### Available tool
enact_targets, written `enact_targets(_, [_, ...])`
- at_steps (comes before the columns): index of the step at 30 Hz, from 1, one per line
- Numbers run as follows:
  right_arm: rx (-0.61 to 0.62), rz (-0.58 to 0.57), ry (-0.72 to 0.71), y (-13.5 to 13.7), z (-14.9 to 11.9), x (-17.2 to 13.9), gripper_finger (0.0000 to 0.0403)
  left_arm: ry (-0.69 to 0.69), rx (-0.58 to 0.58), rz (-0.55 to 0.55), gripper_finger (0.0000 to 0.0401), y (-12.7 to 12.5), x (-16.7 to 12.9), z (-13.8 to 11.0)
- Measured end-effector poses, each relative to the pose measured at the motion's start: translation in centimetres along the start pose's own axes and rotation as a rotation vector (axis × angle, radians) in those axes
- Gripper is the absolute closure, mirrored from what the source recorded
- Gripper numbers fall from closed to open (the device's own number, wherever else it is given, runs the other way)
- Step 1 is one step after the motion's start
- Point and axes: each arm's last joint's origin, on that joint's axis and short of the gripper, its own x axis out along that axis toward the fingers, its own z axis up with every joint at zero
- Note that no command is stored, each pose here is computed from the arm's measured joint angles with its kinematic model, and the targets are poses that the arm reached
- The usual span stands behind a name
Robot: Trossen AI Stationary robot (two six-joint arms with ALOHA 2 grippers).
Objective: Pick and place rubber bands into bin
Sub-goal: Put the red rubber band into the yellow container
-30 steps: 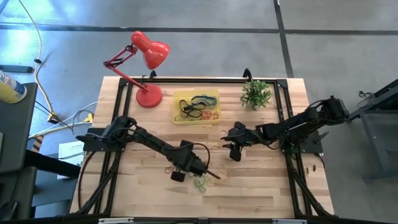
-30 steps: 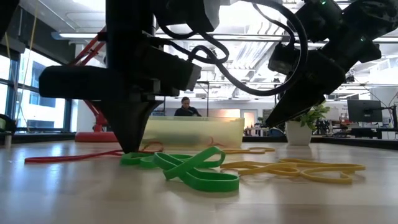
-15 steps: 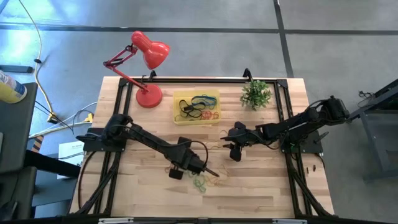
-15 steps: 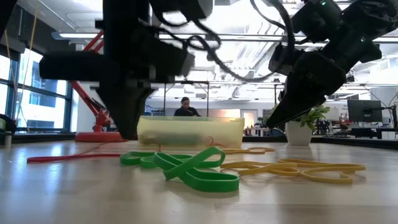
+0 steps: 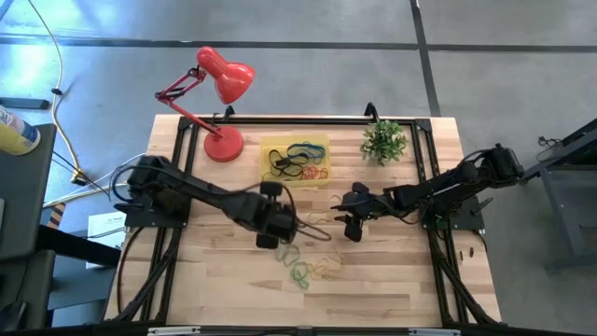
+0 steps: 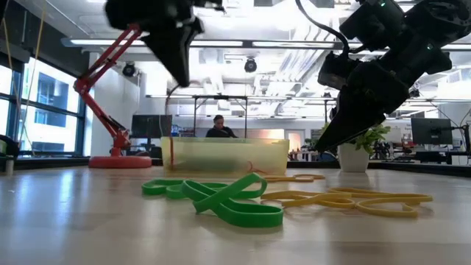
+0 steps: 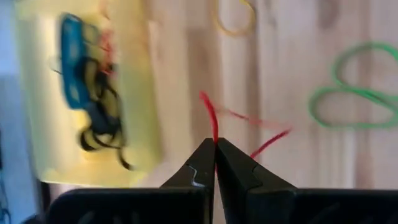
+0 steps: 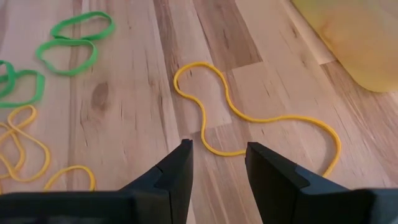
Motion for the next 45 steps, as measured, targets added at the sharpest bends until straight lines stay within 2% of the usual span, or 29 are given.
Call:
enact_targets(5, [0.000, -0.001, -0.001, 0.0, 0.0, 0.0, 0.0265, -0.077, 0.004, 0.045, 0.0401, 2.8, -0.2, 0.6])
enact_targets(15, [0.060, -0.005, -0.001, 0.0, 0.0, 0.0, 0.0265, -0.200, 0.010, 0.100, 0.0401, 10.0, 2.5, 2.3])
enact_targets(22, [0.114, -0.071, -0.030, -0.2, 0.1, 0.0, 0.0265, -0.296, 0.009, 0.107, 0.0401, 15.4, 4.2, 2.3])
enact_targets(27, [0.160, -0.118, -0.055, -0.4, 0.1, 0.0, 0.0265, -0.327, 0.008, 0.085, 0.0401, 17.9, 5.7, 1.9])
enact_targets(33, [0.222, -0.140, -0.066, -0.9, 0.3, 0.0, 0.0265, -0.340, 0.040, 0.038, 0.0401, 19.1, 7.6, 1.8])
enact_targets(45, [0.295, -0.170, -0.092, -1.3, 0.5, 0.1, 0.0265, -0.357, 0.093, -0.117, 0.0401, 17.8, 11.1, 2.6])
